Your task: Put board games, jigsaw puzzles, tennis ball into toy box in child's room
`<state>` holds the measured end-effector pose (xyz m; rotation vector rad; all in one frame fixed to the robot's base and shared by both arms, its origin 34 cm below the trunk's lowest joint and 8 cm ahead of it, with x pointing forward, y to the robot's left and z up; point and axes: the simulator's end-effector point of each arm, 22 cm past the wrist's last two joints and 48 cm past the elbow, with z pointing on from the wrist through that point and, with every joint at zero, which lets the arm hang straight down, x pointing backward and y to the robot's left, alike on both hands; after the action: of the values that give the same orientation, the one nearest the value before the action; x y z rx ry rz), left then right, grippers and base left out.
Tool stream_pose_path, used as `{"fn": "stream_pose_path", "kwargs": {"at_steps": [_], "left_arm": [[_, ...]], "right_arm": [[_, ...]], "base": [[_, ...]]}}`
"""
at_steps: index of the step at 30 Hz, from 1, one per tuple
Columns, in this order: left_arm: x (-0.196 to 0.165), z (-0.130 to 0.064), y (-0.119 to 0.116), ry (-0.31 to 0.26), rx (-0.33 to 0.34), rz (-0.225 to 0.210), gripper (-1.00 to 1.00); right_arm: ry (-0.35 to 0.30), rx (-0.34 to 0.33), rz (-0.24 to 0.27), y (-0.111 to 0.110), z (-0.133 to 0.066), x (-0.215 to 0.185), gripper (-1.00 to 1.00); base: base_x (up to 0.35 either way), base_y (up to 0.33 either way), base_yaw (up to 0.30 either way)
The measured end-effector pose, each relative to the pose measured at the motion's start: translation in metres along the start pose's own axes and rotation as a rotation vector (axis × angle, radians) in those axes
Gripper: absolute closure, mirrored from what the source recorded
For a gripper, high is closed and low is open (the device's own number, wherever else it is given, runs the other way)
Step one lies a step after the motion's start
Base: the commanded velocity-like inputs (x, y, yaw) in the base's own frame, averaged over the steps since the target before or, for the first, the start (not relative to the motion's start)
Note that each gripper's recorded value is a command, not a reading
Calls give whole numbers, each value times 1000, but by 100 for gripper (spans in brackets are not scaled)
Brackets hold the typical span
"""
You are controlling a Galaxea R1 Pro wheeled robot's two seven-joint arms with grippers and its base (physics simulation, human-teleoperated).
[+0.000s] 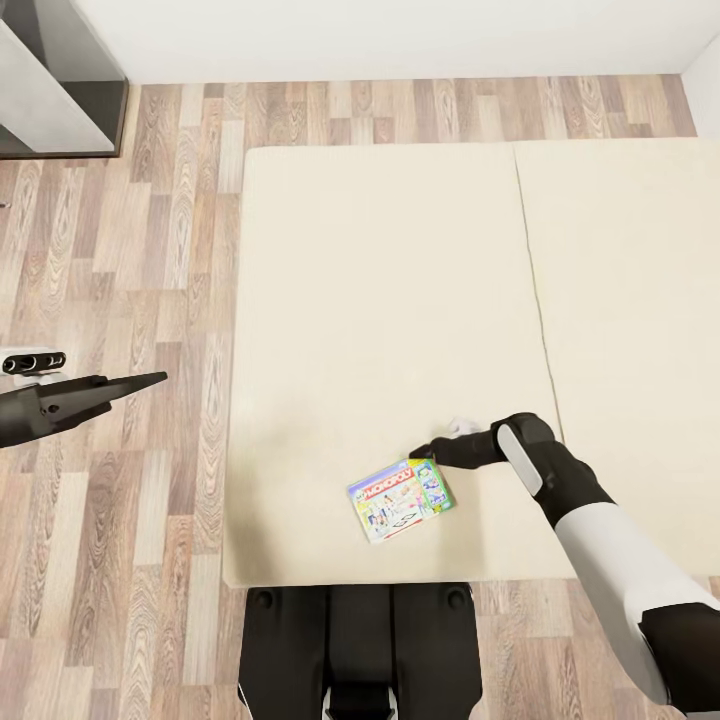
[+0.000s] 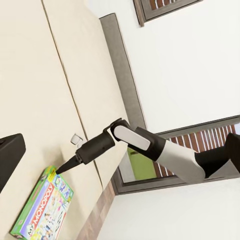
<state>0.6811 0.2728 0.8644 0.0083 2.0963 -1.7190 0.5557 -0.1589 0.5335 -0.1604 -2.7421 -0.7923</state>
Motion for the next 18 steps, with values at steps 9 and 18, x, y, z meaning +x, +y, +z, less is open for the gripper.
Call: {"fn": "stream_pose_path", "kwargs": {"at_steps": [9, 18], "left_arm": [[0, 0, 0, -1, 0, -1, -100], [0, 0, 0, -1, 0, -1, -100]], "right_arm": [[49, 13, -56, 8, 11, 15, -100], [98, 24, -65, 7, 24, 34, -100]], "base": [[0, 0, 0], [0, 0, 0]]}}
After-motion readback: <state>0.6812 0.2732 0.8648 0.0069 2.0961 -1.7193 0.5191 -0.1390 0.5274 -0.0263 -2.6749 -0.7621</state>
